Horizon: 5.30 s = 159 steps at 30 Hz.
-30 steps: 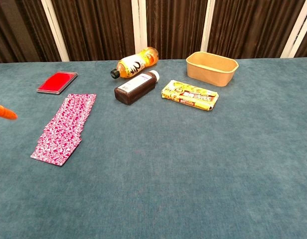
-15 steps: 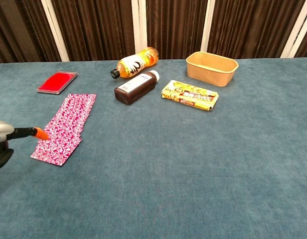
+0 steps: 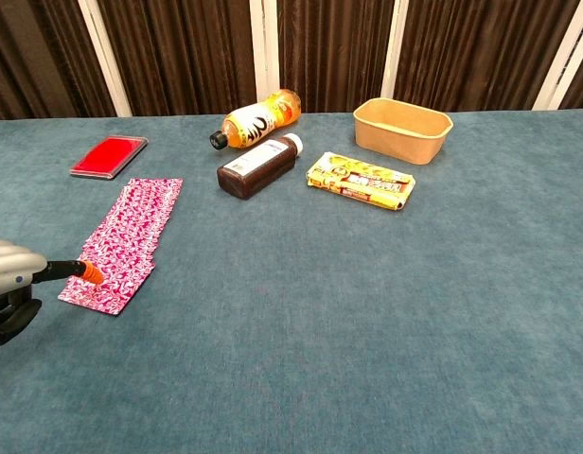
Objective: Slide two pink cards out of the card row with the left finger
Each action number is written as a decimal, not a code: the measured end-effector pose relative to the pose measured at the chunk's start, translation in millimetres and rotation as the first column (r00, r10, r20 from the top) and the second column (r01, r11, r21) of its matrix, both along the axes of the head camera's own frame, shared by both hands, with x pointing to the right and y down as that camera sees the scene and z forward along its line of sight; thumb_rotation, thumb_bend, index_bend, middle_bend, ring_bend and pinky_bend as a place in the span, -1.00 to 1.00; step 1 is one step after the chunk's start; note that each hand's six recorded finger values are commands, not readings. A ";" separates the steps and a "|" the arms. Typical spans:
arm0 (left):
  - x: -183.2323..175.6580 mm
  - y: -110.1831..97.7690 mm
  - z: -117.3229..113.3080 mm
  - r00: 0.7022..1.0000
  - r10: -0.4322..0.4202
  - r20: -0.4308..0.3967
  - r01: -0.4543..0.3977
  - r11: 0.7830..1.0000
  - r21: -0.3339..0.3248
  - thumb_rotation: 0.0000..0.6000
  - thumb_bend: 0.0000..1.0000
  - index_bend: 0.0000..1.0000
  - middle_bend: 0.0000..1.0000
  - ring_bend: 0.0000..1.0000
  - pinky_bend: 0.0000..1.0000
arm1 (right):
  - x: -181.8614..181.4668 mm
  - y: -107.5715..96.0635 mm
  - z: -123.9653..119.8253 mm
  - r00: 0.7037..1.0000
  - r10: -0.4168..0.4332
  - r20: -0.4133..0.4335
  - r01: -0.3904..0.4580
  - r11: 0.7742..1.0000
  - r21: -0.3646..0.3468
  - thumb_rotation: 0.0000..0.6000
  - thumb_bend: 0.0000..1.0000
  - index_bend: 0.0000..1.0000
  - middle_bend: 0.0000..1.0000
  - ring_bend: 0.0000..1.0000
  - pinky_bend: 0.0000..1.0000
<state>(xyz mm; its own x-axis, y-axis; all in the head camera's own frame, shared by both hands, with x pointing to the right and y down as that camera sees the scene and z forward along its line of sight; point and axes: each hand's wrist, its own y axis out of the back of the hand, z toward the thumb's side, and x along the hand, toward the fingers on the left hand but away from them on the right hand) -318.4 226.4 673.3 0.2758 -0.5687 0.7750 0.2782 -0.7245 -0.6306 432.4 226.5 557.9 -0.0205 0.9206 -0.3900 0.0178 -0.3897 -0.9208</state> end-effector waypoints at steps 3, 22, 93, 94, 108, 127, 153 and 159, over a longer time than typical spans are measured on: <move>-0.8 0.6 1.9 1.000 -0.002 0.012 0.002 1.000 -0.006 1.00 0.97 -0.71 0.80 0.55 0.36 | 0.3 -0.1 -0.5 1.000 0.001 -0.001 -0.001 1.000 0.002 1.00 -0.17 -0.94 -0.89 -0.73 -0.64; -2.8 10.2 3.8 0.999 0.005 0.051 -0.002 0.999 -0.054 1.00 0.97 -0.71 0.80 0.55 0.36 | 1.1 -0.3 -2.0 1.000 0.003 0.000 -0.003 1.000 0.007 1.00 -0.17 -0.94 -0.89 -0.73 -0.64; -3.8 14.7 -40.4 0.999 -0.037 -0.012 0.037 0.999 0.026 1.00 0.96 -0.73 0.80 0.56 0.39 | 3.7 -0.6 -1.8 1.000 0.018 0.003 -0.018 1.000 0.007 1.00 -0.17 -0.94 -0.89 -0.73 -0.64; -4.2 12.3 -38.5 0.999 -0.040 -0.009 0.040 0.999 0.024 1.00 0.96 -0.74 0.80 0.56 0.39 | 3.7 -0.6 -1.8 1.000 0.018 0.003 -0.018 1.000 0.006 1.00 -0.17 -0.94 -0.89 -0.73 -0.64; 1.5 -13.9 -6.5 0.998 -0.053 0.033 0.054 0.998 -0.040 1.00 0.96 -0.74 0.80 0.56 0.39 | 3.8 -0.3 -1.5 1.000 0.019 0.003 -0.019 1.000 0.004 1.00 -0.17 -0.94 -0.89 -0.73 -0.64; 2.1 -13.7 10.6 0.994 -0.047 0.097 0.056 0.995 -0.086 1.00 0.96 -0.74 0.80 0.56 0.39 | 6.1 -1.4 -1.8 1.000 0.024 0.007 -0.025 1.000 0.006 1.00 -0.17 -0.94 -0.89 -0.73 -0.64; -48.7 -2.6 6.8 0.970 -0.107 0.220 0.127 0.989 -0.080 1.00 0.96 -0.74 0.80 0.56 0.39 | 3.7 -0.3 -0.1 1.000 0.021 0.015 -0.021 1.000 -0.003 1.00 -0.17 -0.94 -0.89 -0.73 -0.64; -61.8 -2.5 5.7 0.962 -0.131 0.241 0.153 0.985 -0.075 1.00 0.96 -0.74 0.80 0.56 0.39 | 2.7 -0.2 -0.3 1.000 0.019 0.017 -0.019 1.000 -0.003 1.00 -0.17 -0.94 -0.89 -0.73 -0.64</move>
